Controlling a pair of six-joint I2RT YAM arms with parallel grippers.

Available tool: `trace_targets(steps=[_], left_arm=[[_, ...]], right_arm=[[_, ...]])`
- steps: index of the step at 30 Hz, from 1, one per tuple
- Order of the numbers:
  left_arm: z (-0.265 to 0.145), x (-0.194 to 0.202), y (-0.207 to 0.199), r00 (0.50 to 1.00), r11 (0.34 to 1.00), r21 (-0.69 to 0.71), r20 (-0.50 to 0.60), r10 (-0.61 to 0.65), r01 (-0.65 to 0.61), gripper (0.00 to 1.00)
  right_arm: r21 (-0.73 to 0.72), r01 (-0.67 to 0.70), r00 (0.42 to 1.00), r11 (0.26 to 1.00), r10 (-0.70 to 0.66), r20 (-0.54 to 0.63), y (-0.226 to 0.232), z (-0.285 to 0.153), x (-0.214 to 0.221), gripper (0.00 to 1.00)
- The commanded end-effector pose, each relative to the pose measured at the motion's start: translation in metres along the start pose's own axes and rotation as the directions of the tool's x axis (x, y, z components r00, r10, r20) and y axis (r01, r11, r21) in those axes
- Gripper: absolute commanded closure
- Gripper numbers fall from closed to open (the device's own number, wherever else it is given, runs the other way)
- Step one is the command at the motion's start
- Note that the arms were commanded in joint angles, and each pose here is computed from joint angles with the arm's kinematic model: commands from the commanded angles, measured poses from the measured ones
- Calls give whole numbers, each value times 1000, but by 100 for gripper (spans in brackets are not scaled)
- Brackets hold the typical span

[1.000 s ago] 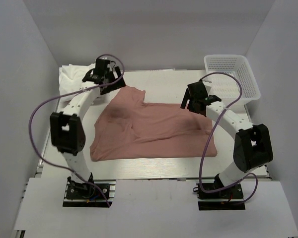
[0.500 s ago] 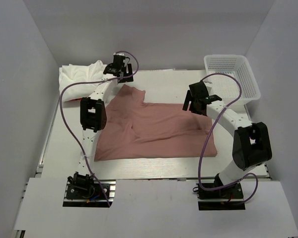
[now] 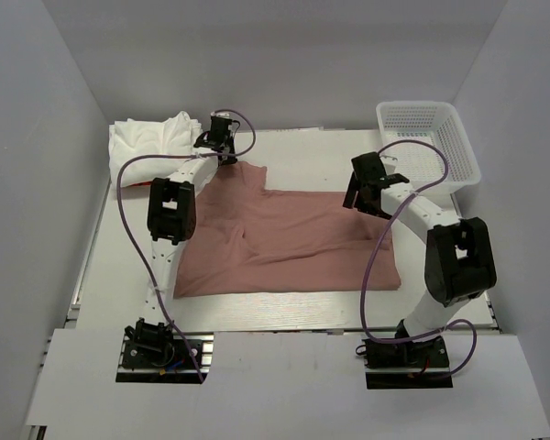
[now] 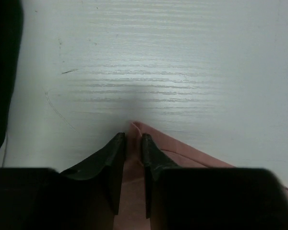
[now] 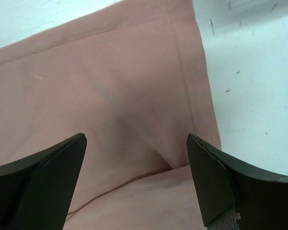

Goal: Fold and stack the t-shirts
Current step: Grap the side of the flattened tshirt furthest away from the robot with both arms

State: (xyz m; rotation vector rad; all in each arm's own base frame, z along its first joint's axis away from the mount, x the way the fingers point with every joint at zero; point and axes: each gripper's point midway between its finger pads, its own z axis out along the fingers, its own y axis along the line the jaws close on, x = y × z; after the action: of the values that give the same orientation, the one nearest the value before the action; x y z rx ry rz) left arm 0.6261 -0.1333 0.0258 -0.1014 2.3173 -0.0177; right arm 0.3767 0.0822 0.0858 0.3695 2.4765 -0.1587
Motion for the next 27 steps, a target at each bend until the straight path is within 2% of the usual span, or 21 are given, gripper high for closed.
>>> trace_targets(steps=[1, 2, 3, 6, 8, 9, 15, 17, 21, 27], left_arm=[[-9, 37, -17, 993, 997, 78, -113, 19, -10, 72], [-10, 39, -18, 992, 996, 84, -126, 22, -11, 94], [-10, 42, -18, 991, 997, 81, -137, 14, -3, 100], [-13, 35, -17, 995, 997, 80, -104, 8, 0, 100], [-21, 15, -17, 998, 997, 75, -54, 11, -7, 100], [-25, 10, -17, 999, 997, 78, -43, 9, -6, 100], [-58, -38, -23, 996, 993, 116, 85, 3, -13, 100], [-66, -38, -23, 996, 992, 126, 91, 14, -25, 100], [-83, -42, -21, 991, 988, 146, 130, 24, -43, 100], [-101, -42, -20, 986, 982, 167, 158, 60, -87, 100]], right_arm=[[52, -41, 999, 998, 41, -5, -4, 5, -6, 9], [63, -54, 999, 997, 54, -6, -6, 7, -6, 9], [66, -53, 998, 996, 54, -15, -4, 11, -4, 9], [90, -84, 996, 992, 87, -25, 2, 22, -10, 9], [99, -149, 989, 984, 148, 16, 10, 21, -30, 9], [133, -140, 990, 981, 143, -14, 10, 34, -22, 9], [208, -305, 952, 930, 289, 101, 22, 57, -59, 9], [223, -348, 936, 911, 326, 129, 25, 65, -68, 9], [263, -356, 933, 896, 330, 141, 30, 71, -76, 9], [342, -332, 943, 879, 312, 114, 23, 96, -58, 9]])
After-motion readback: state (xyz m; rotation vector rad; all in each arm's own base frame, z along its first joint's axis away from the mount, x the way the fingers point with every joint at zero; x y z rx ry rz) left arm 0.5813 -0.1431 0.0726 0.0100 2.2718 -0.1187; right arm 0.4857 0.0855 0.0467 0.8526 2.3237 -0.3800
